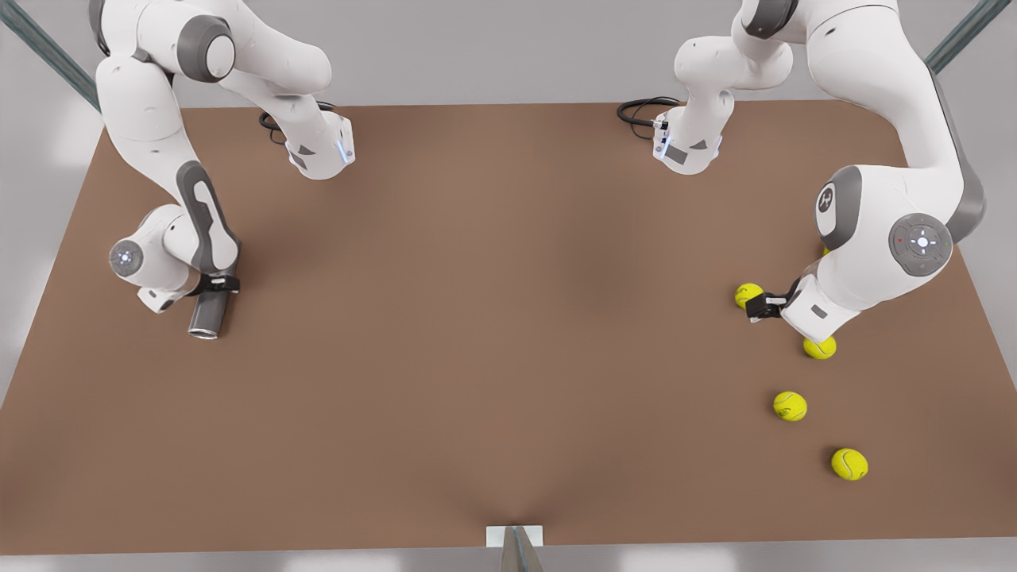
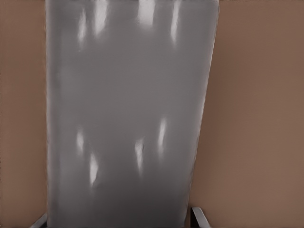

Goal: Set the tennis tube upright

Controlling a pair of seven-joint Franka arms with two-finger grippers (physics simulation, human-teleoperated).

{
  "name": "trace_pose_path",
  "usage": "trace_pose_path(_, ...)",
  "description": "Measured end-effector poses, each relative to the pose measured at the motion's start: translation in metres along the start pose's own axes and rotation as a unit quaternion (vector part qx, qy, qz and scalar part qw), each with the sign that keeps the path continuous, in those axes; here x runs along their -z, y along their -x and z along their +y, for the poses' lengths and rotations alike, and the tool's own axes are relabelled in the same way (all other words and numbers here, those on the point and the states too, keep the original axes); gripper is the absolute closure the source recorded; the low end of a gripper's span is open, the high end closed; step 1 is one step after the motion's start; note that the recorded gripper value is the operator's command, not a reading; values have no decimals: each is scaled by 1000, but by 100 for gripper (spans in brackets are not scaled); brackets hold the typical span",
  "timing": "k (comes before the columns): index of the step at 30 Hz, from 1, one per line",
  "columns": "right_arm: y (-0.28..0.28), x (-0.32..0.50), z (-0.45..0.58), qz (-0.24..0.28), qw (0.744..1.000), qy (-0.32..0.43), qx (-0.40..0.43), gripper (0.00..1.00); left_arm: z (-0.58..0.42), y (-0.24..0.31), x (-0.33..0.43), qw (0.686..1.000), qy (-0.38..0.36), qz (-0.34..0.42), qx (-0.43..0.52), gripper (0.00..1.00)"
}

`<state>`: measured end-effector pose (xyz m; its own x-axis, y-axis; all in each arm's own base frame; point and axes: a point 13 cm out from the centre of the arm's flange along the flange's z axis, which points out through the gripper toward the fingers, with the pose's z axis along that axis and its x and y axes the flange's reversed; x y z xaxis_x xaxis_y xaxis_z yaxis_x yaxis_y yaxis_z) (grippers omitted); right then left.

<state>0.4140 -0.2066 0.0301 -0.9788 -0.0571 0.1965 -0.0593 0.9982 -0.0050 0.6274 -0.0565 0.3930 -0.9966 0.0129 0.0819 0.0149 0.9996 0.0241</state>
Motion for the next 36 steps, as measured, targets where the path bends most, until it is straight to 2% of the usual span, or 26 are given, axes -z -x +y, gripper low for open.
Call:
trace_pose_path(1, 0, 0, 1, 0, 1000, 0, 1, 0, -1, 0, 0, 1000, 0, 0, 0, 0)
trace_pose_path(3, 2, 1, 1, 0, 1000, 0, 1, 12, -1, -1, 0, 1000, 0, 1, -1, 0)
trace_pose_path(8, 3, 2, 1, 0, 1000, 0, 2, 19, -1, -1, 2, 1000, 0, 0, 0, 0)
trace_pose_path(12, 4, 4, 1, 0, 1000, 2, 2, 29, 0, -1, 2, 1000, 0, 0, 1, 0)
trace_pose_path(22, 27, 29, 14, -3, 1000, 13, 24, 29, -1, -2, 3, 1000, -2, 0, 2, 0)
trace_pose_path(26, 101, 111, 74, -39, 994, 6, 102, 29, -2, -3, 3, 1000, -3, 1, 2, 0)
trace_pose_path(28, 151, 163, 151, -60, 982, -9, 177, 29, -2, -3, 3, 1000, -4, 1, 2, 0)
trace_pose_path(31, 211, 235, 326, -94, 944, -42, 314, 29, -2, -3, 2, 1000, -4, 2, 2, 0)
trace_pose_path(33, 217, 246, 433, -100, 913, -63, 391, 29, -2, -2, 2, 1000, -4, 3, 3, 0)
trace_pose_path(36, 199, 241, 573, -107, 853, -89, 503, 29, -2, -2, 1, 1000, -4, 3, 3, 0)
